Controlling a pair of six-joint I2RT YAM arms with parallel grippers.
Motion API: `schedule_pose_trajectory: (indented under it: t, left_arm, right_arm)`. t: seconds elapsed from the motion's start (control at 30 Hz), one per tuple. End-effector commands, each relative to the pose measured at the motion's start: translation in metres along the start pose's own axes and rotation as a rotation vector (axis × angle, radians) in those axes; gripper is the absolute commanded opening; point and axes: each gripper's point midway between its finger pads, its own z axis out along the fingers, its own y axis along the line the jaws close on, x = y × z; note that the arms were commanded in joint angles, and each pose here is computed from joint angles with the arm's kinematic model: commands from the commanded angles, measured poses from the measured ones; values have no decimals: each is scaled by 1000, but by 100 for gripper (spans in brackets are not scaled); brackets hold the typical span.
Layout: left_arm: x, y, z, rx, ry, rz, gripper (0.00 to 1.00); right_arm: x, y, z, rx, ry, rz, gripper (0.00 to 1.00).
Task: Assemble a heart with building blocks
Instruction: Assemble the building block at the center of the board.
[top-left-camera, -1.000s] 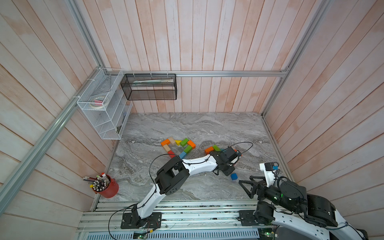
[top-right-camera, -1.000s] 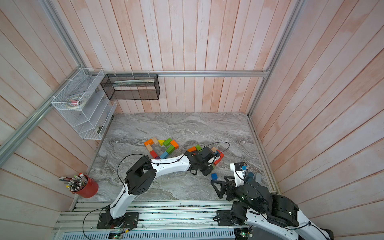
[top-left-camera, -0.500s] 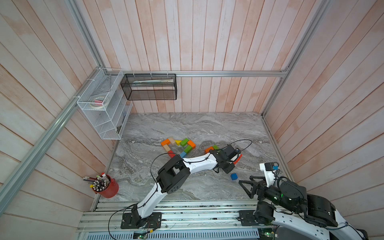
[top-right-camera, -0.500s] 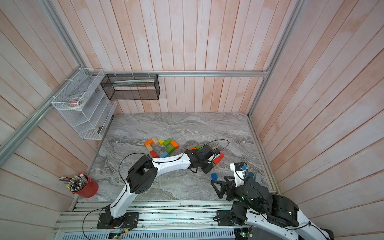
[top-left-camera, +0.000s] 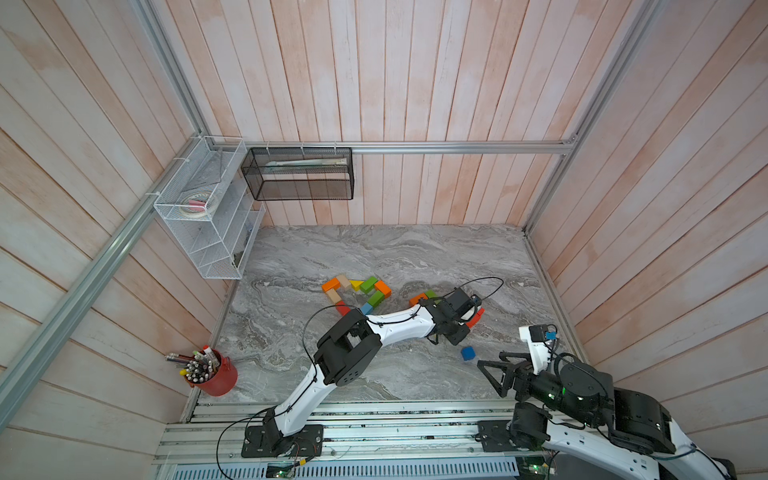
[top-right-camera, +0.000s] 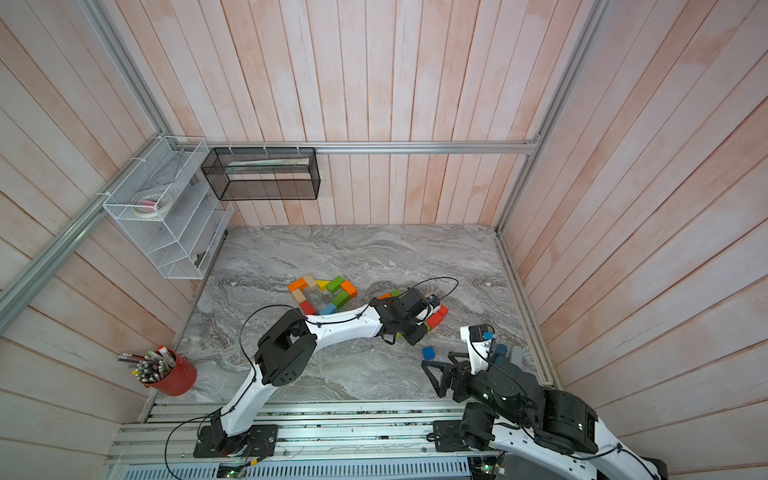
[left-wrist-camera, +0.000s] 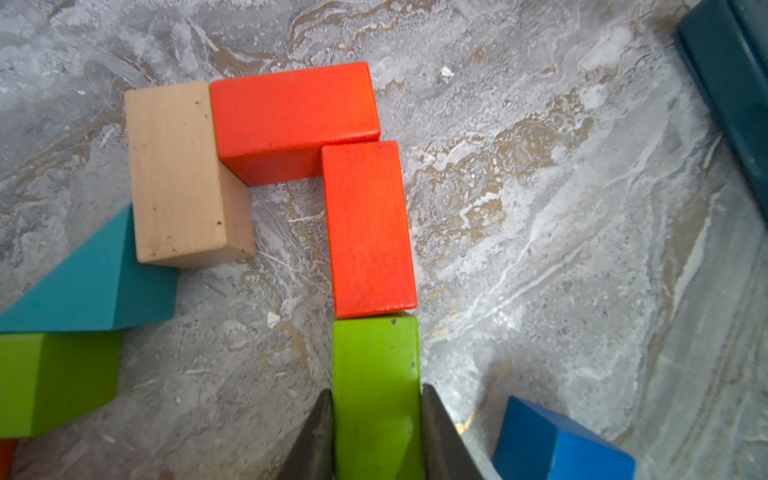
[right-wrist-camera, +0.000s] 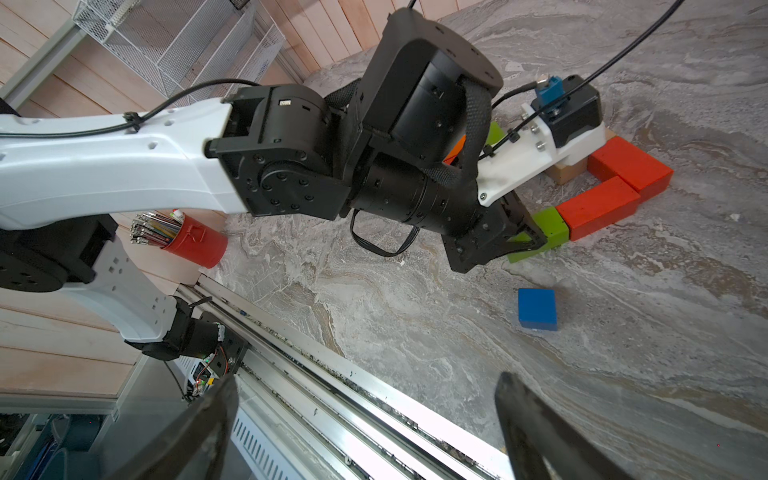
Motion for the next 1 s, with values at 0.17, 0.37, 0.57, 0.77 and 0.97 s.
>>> schedule_pose_trajectory:
  t: [0.17, 0.37, 0.57, 0.77, 0.97]
  left_arm:
    - [5, 7, 12, -9, 15, -11, 36]
    - [3, 9, 10, -10, 11, -14, 41]
    - [-4, 4, 7, 15, -5, -23, 46]
    - [-11, -2, 0, 47, -25, -29, 44]
    - [-13, -3, -1, 54, -26, -29, 40]
  right_arm:
    - [0, -3, -2, 5, -5, 6, 96]
    - [1, -2, -2, 2, -2, 4, 96]
    - [0, -3, -2, 4, -4, 6, 96]
    - [0, -3, -3, 5, -6, 4, 96]
    - [0, -3, -3, 4, -5, 6, 96]
